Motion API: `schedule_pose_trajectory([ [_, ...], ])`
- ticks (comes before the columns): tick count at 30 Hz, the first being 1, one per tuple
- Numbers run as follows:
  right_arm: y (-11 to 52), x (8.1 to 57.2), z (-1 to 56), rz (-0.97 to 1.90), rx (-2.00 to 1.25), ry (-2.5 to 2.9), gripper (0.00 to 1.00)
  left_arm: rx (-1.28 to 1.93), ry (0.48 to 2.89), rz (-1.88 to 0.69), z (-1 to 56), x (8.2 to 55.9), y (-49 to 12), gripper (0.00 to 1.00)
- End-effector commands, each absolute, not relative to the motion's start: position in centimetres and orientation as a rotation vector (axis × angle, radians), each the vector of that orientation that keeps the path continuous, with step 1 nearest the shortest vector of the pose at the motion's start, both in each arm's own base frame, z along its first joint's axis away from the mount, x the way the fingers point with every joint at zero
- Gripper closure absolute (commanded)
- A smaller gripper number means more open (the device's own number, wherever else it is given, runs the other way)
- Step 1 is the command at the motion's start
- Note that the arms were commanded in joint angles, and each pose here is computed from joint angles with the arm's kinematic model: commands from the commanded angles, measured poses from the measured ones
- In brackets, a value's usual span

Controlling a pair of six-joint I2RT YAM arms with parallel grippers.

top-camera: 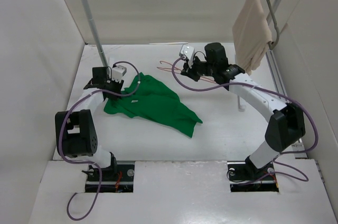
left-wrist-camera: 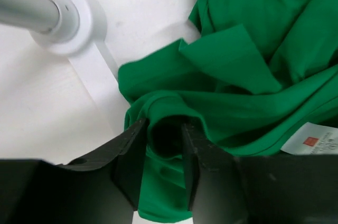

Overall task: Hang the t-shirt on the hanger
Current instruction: Place tshirt on hanger

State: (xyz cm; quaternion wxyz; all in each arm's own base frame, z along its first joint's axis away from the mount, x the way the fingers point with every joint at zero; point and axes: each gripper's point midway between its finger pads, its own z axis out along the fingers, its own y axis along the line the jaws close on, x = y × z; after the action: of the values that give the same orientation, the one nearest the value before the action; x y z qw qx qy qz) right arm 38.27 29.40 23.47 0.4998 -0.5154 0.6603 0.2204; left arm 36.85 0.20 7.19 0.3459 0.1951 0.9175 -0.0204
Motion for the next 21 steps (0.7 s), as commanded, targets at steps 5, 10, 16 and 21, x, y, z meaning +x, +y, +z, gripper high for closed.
schedule_pose_trajectory([
  [5,29.9,37.8,27.0,0.506,-1.255,1.504,1.00,0.547,2.384,0.049,6.6,36.6,1.5,0.90],
  [10,30.2,36.6,27.4,0.526,-1.300,1.473,1.00,0.595,2.365,0.001,8.0,37.1,0.8,1.00],
  [16,32.3,30.3,30.4,0.703,-1.467,1.248,1.00,0.755,2.329,-0.199,13.8,36.9,-2.5,1.00],
  [21,34.9,27.7,29.4,0.869,-1.543,1.136,1.00,0.845,2.296,-0.324,15.5,35.8,-5.7,1.00],
])
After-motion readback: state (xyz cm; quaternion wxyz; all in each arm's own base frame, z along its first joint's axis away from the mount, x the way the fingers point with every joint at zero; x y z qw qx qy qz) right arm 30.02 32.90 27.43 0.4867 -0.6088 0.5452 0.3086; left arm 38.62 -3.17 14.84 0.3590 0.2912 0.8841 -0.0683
